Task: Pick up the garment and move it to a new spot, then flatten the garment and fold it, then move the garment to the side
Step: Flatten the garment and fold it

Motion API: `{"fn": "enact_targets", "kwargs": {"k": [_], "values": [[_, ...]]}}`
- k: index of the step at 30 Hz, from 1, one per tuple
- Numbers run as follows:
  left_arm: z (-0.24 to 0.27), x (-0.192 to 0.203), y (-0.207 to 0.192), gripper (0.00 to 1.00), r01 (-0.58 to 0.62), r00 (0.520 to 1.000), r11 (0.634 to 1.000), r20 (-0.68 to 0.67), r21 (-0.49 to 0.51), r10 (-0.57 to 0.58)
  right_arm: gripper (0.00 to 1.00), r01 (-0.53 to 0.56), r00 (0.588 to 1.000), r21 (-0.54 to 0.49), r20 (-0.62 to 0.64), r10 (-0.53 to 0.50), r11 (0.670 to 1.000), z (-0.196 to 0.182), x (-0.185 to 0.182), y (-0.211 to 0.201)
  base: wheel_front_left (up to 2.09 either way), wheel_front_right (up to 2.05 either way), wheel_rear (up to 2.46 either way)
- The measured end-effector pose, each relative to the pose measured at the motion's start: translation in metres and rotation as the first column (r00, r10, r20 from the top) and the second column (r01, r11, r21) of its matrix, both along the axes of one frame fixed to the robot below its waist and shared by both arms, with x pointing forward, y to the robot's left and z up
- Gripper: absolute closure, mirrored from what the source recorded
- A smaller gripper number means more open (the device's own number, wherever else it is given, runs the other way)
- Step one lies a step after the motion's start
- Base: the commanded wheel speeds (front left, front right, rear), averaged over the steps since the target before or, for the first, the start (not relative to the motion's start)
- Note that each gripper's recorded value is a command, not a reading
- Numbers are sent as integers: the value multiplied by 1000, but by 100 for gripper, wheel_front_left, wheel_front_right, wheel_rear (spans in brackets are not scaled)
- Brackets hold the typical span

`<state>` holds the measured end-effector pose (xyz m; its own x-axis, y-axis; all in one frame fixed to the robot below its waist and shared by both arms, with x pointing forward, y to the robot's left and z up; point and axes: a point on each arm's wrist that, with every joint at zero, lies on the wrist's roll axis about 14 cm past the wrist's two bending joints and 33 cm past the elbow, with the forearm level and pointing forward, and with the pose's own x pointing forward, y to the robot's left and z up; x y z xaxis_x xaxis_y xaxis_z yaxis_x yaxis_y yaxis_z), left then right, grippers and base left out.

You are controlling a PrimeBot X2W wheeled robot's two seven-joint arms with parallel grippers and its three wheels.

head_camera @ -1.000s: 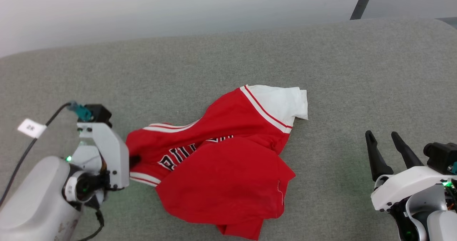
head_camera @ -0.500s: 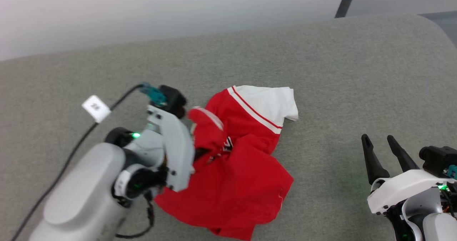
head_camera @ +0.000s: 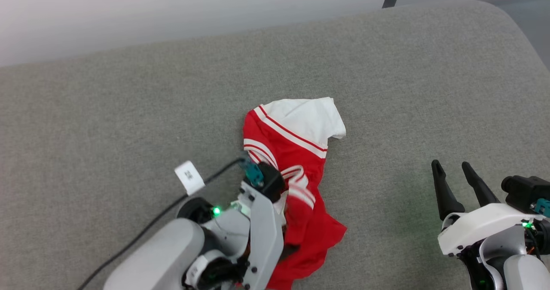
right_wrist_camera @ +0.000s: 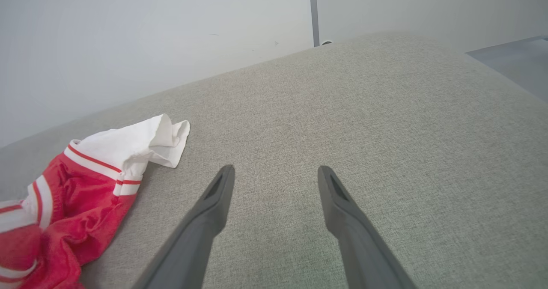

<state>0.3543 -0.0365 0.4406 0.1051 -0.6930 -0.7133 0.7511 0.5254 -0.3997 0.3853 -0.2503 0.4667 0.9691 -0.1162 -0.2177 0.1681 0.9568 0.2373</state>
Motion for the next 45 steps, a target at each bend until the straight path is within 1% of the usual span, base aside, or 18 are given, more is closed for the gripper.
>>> {"fn": "enact_targets", "kwargs": {"k": [1, 2, 6, 11, 16, 20, 24, 29, 35, 40, 44, 45], "values": [[-5, -3, 0, 6, 7, 1000, 1000, -9, 5, -7, 0, 1, 1000, 0, -1, -1, 1000, -1, 1, 0, 0, 0, 0], [-9, -5, 0, 0, 8, 1000, 1000, -21, 7, -8, 0, 1, 1000, 1, -4, -1, 1000, -2, 1, 0, 0, 0, 0], [-10, -6, 2, 0, 7, 1000, 1000, -20, 12, -7, 0, -2, 1000, 6, -9, 2, 1000, -5, 1, 2, 0, 0, 0], [10, 8, 7, 0, -30, 999, 999, 43, -14, 30, 0, -14, 1000, 12, 4, 14, 1000, -1, 3, 7, 0, 0, 0], [34, 17, 17, 0, -82, 992, 995, 92, -52, 87, 0, -30, 998, 2, 49, 30, 1000, 12, 5, 11, 0, 0, 0], [52, 27, 30, 0, -136, 978, 987, 148, -80, 147, 0, -45, 994, -30, 102, 47, 999, 28, 7, 12, 0, 0, 0], [67, 34, 41, 0, -176, 958, 979, 210, -107, 195, 0, -56, 991, -39, 122, 61, 998, 35, 3, 15, 0, 0, 0], [68, 36, 52, 0, -214, 942, 970, 240, -114, 236, 0, -73, 986, -43, 144, 79, 996, 45, 1, 21, 0, 0, 0], [51, 40, 59, 0, -247, 942, 964, 210, -93, 262, 0, -78, 985, -47, 148, 84, 996, 49, 1, 21, 0, 0, 0], [36, 47, 56, 0, -267, 946, 959, 162, -96, 280, 0, -68, 989, -46, 130, 73, 997, 43, 1, 18, 0, 0, 0], [24, 50, 57, 0, -270, 952, 960, 128, -72, 278, 0, -59, 991, -44, 114, 63, 997, 38, 2, 15, 0, 0, 0], [20, 49, 57, 9, -270, 954, 961, 116, -63, 276, 0, -57, 992, -43, 111, 61, 997, 36, 2, 14, 0, 0, 0]]}}
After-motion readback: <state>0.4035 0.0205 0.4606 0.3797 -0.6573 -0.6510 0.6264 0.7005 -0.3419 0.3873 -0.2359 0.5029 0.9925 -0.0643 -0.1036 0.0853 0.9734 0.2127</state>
